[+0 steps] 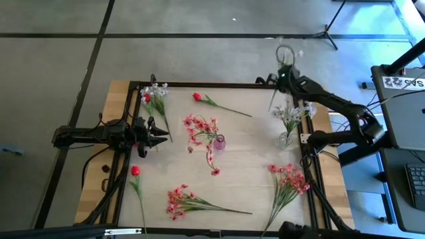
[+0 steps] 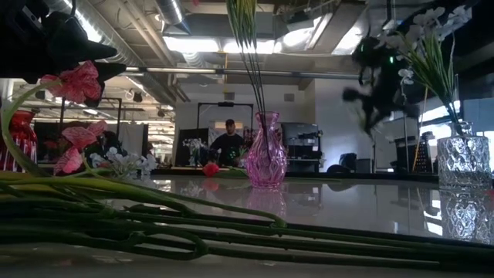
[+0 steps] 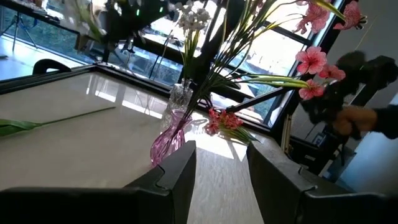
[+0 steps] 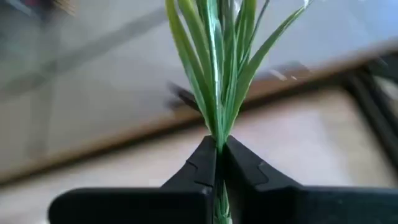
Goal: Sort flowers into vase by color
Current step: Put the right white flowers into the transparent vase
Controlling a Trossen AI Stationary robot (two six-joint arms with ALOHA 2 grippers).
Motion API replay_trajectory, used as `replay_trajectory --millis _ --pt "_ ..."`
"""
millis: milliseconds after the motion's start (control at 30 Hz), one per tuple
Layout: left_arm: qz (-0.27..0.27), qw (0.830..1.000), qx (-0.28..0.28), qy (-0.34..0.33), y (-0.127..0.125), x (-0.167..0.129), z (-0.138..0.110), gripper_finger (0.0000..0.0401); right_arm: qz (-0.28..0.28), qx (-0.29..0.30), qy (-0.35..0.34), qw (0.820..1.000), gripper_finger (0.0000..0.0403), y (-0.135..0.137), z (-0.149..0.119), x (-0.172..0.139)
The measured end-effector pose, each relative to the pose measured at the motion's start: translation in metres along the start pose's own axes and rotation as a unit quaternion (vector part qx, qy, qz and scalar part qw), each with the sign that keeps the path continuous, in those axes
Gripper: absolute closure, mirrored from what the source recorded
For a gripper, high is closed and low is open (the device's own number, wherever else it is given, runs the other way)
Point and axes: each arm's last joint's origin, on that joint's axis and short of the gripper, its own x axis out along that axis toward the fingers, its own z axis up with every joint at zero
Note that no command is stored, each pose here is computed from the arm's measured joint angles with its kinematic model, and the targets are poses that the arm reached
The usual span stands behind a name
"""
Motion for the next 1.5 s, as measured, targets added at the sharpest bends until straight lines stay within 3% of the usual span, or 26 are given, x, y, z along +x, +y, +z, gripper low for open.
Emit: replay_trajectory --millis 167,400,533,667,867,1033,1100,1300,1400,1500 --pt "0.0 1.0 0.0 0.0 0.0 0.0 0.0 0.026 0.148 0.006 -0.091 0.985 0.0393 0.023 0.033 -0.041" --pt "0.0 1.0 0.0 0.0 0.0 0.0 0.0 0.026 0.37 -0.023 -0.178 0.912 0.0391 0.041 0.064 -0.106" --pt "0.0 1.0 0.0 0.0 0.0 0.0 0.0 0.026 0.502 -0.075 -0.178 0.843 0.0396 0.039 0.068 -0.144" --pt "0.0 1.0 0.0 0.0 0.0 0.0 0.0 0.026 0.611 -0.126 -0.184 0.76 0.0395 0.027 0.067 -0.188" --pt "0.0 1.0 0.0 0.0 0.0 0.0 0.0 0.026 0.688 -0.182 -0.195 0.675 0.0395 -0.009 0.054 -0.245" --pt "0.0 1.0 0.0 0.0 0.0 0.0 0.0 0.026 0.735 -0.241 -0.182 0.607 0.0395 -0.042 0.033 -0.276" --pt "0.0 1.0 0.0 0.0 0.0 0.0 0.0 0.026 0.739 -0.248 -0.174 0.602 0.0394 -0.056 0.022 -0.279" --pt "0.0 1.0 0.0 0.0 0.0 0.0 0.0 0.026 0.726 -0.258 -0.166 0.615 0.0397 -0.091 -0.009 -0.273" --pt "0.0 1.0 0.0 0.0 0.0 0.0 0.0 0.026 0.725 -0.275 -0.157 0.611 0.0396 -0.1 -0.019 -0.268" --pt "0.0 1.0 0.0 0.0 0.0 0.0 0.0 0.026 0.758 -0.293 -0.125 0.569 0.0399 -0.104 -0.024 -0.267"
